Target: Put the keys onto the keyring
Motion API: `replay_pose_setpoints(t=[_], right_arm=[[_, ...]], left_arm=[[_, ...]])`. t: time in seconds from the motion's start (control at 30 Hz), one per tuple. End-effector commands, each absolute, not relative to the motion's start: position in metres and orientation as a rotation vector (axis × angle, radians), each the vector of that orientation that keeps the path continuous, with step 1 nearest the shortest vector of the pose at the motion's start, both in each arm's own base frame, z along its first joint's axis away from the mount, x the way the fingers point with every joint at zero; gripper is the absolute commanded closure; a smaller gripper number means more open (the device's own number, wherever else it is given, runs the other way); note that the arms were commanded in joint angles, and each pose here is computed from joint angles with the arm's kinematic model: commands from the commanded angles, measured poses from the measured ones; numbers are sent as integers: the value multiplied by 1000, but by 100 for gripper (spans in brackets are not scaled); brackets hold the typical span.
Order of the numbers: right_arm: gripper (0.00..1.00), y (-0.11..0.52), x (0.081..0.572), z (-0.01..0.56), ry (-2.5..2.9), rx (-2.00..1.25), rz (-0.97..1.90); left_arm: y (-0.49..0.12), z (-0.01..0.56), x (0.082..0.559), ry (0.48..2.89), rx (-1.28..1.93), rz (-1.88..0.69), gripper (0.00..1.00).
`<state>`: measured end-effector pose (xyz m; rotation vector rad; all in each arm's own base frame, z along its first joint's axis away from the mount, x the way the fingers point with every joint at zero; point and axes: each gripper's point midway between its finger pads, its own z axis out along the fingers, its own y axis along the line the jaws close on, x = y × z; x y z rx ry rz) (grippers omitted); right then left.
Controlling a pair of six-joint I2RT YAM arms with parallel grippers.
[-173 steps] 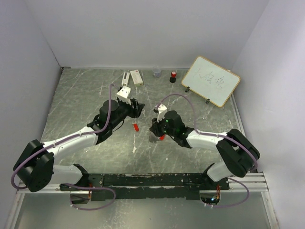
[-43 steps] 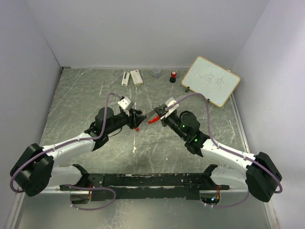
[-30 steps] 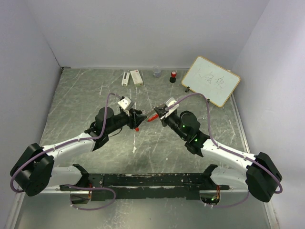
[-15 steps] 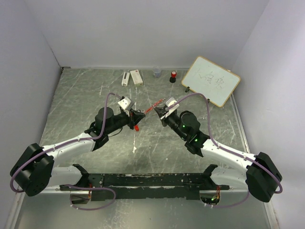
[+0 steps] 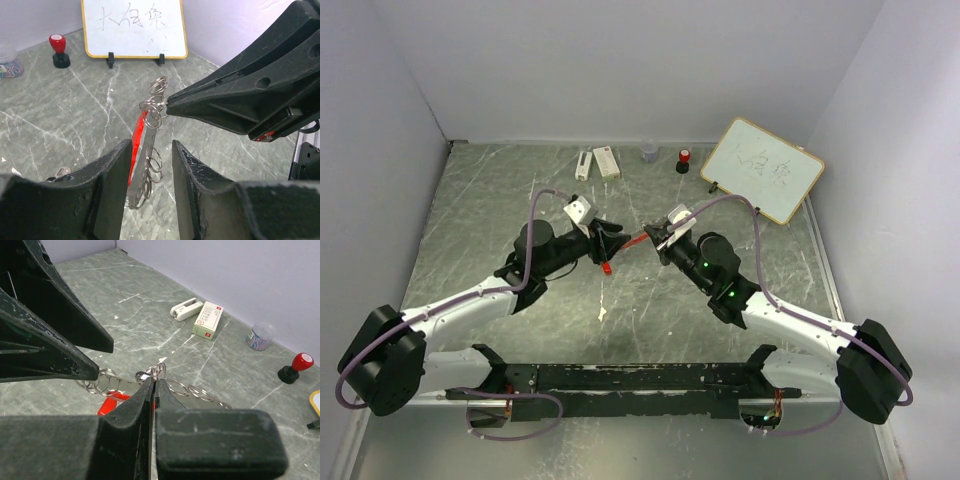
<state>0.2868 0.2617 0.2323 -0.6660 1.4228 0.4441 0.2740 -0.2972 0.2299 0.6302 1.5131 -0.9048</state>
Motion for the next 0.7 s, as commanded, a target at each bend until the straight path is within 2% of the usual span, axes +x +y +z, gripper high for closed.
replay_pose_setpoints(t=[0.0,0.07,0.27,0.67], right_arm=[[100,260,287,250,1373,-638,451],[100,260,286,249,1373,-639,452],[100,261,286,249,1372,-645,457],[100,272,280,248,1354,-704,497]], left_arm=[[-297,259,272,1430,623,-927,51],[-294,259,272,1436,611,-912,51],[-289,256,272,1449,598,-894,41],[-315,248,273,1435,727,-962,43]])
